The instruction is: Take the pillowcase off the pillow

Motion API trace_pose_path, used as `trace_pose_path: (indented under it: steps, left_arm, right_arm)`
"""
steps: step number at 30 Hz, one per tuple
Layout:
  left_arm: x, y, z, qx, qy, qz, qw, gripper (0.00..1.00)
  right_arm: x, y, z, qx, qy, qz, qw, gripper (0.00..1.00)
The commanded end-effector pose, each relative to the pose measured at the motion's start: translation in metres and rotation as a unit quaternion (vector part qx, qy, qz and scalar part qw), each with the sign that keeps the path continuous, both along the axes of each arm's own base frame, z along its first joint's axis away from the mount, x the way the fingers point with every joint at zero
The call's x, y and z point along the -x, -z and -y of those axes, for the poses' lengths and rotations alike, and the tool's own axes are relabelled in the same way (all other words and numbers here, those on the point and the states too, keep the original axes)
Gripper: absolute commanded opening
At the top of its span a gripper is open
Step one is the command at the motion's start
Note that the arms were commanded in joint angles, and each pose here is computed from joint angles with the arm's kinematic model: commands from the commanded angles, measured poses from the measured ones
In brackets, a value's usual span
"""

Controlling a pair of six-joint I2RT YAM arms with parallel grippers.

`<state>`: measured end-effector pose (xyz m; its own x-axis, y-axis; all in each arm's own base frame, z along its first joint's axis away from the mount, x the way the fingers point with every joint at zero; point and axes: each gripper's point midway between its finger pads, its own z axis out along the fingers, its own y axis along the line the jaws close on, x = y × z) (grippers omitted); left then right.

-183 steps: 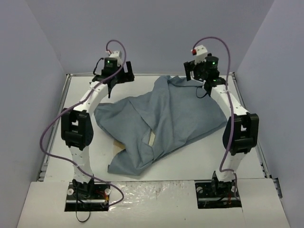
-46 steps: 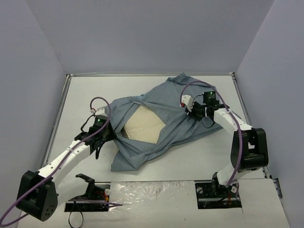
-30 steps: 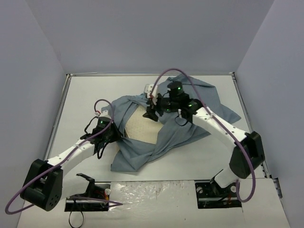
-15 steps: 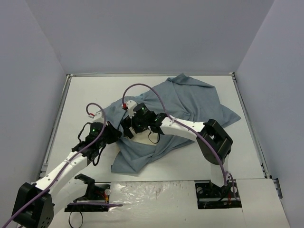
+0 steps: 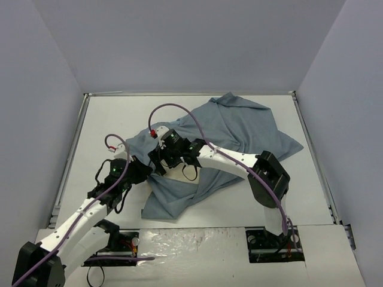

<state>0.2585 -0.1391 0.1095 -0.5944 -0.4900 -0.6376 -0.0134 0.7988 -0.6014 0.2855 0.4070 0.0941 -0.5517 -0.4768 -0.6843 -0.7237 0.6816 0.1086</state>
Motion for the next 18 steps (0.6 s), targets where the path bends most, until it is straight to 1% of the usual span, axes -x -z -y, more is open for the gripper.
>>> trace_pose_path:
  steps: [1, 2, 3, 4, 6, 7, 8, 9, 10, 11, 12, 13, 15, 16, 17, 18]
  left_arm:
    - [-0.006, -0.021, 0.0, 0.018, -0.009, 0.032, 0.999, 0.02]
    - [-0.005, -0.024, -0.001, 0.023, -0.01, 0.038, 0.999, 0.02]
    - [-0.004, -0.025, -0.001, 0.025, -0.011, 0.04, 0.999, 0.02]
    - [-0.004, -0.026, -0.001, 0.028, -0.013, 0.042, 0.999, 0.02]
    - [-0.001, -0.024, -0.002, 0.029, -0.014, 0.043, 0.999, 0.02]
    - [0.0, -0.024, -0.003, 0.03, -0.014, 0.044, 0.998, 0.02]
    - [0.0, -0.024, -0.003, 0.031, -0.015, 0.045, 0.998, 0.02]
    - [0.002, -0.024, -0.003, 0.035, -0.013, 0.049, 0.998, 0.02]
    - [0.002, -0.025, -0.002, 0.038, -0.013, 0.052, 0.998, 0.02]
    - [0.003, -0.027, -0.001, 0.044, -0.009, 0.06, 0.997, 0.02]
    - [0.004, -0.026, 0.0, 0.048, -0.006, 0.062, 0.997, 0.02]
    - [0.005, -0.022, 0.003, 0.055, 0.002, 0.068, 0.996, 0.02]
    - [0.008, -0.015, 0.005, 0.063, 0.007, 0.065, 0.996, 0.02]
    - [0.01, -0.012, 0.006, 0.065, 0.011, 0.065, 0.996, 0.02]
    - [0.013, 0.0, 0.006, 0.065, 0.011, 0.053, 0.996, 0.02]
    - [0.014, 0.003, 0.006, 0.066, 0.011, 0.052, 0.996, 0.02]
  right_arm:
    - [0.011, 0.025, 0.014, 0.055, 0.015, -0.031, 0.998, 0.96]
    - [0.012, 0.051, 0.02, 0.083, 0.023, -0.043, 0.995, 0.96]
    - [0.013, 0.054, 0.022, 0.087, 0.026, -0.044, 0.995, 0.96]
    - [0.016, 0.074, 0.029, 0.108, 0.031, -0.056, 0.992, 0.92]
    - [0.01, 0.092, 0.039, 0.137, 0.046, -0.044, 0.988, 0.84]
    - [0.007, 0.099, 0.044, 0.149, 0.051, -0.041, 0.987, 0.79]
    - [0.004, 0.109, 0.049, 0.163, 0.052, -0.041, 0.984, 0.65]
    - [-0.006, 0.11, 0.053, 0.161, 0.059, -0.043, 0.984, 0.51]
    - [-0.011, 0.11, 0.054, 0.157, 0.061, -0.046, 0.985, 0.51]
    - [-0.016, 0.11, 0.055, 0.154, 0.063, -0.048, 0.985, 0.25]
    - [-0.024, 0.106, 0.053, 0.145, 0.069, -0.047, 0.986, 0.08]
    - [-0.033, 0.107, 0.059, 0.138, 0.078, -0.057, 0.986, 0.0]
    - [-0.048, 0.101, 0.062, 0.124, 0.087, -0.06, 0.987, 0.0]
    - [-0.049, 0.088, 0.049, 0.085, 0.061, -0.081, 0.991, 0.0]
    - [-0.063, 0.078, 0.054, 0.062, 0.059, -0.093, 0.992, 0.0]
    - [-0.066, 0.066, 0.054, 0.045, 0.04, -0.106, 0.993, 0.0]
